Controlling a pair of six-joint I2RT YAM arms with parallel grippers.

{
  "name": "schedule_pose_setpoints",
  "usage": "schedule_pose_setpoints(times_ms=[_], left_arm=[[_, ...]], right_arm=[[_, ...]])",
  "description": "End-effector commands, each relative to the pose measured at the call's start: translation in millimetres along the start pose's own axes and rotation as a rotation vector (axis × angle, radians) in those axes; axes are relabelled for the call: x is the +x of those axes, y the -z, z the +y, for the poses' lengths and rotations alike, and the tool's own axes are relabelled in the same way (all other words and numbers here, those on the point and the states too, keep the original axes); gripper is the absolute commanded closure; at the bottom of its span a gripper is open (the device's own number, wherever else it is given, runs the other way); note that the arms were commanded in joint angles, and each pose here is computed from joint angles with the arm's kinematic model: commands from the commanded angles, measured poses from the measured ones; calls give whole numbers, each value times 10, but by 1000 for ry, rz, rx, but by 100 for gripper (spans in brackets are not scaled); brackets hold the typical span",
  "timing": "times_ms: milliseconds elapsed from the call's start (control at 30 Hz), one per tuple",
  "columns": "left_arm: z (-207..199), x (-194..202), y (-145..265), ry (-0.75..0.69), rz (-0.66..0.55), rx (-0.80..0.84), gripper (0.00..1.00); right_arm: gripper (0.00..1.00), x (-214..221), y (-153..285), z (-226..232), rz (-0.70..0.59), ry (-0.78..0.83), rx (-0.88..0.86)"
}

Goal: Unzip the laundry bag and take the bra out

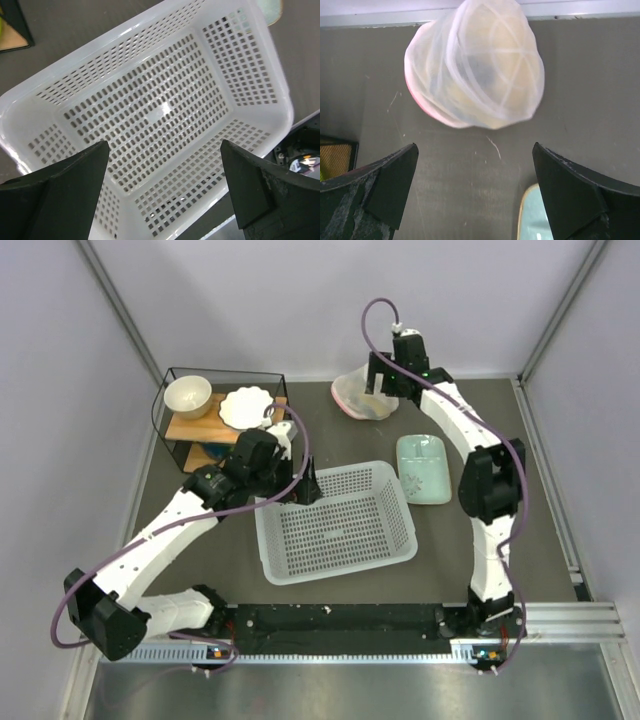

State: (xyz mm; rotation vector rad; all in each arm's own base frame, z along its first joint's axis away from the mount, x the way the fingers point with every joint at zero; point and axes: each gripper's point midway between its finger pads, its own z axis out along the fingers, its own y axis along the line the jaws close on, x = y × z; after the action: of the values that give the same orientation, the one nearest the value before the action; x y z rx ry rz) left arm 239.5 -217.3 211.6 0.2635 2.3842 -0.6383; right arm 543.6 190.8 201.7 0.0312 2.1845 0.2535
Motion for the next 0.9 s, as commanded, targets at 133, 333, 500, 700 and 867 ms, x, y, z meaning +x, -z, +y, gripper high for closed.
schedule_pose_setpoints(times_ms=[133, 333, 500, 700, 867], left_arm=[[-297, -15, -100, 45, -10, 140, 1], [-272, -51, -148, 15, -13, 125, 1], [-302, -161, -127, -19, -49, 134, 1], [-423, -417, -87, -48, -131, 173, 1], [-619, -664, -71, -14, -164, 231, 1]], right_arm=[[1, -231, -674, 283, -81, 84, -70], [29, -243, -926, 247, -113, 92, -35], [100, -295, -816, 268, -122, 94, -48], [100, -593, -135, 442, -210, 103, -174], [100, -584, 443, 470, -221, 35, -344]])
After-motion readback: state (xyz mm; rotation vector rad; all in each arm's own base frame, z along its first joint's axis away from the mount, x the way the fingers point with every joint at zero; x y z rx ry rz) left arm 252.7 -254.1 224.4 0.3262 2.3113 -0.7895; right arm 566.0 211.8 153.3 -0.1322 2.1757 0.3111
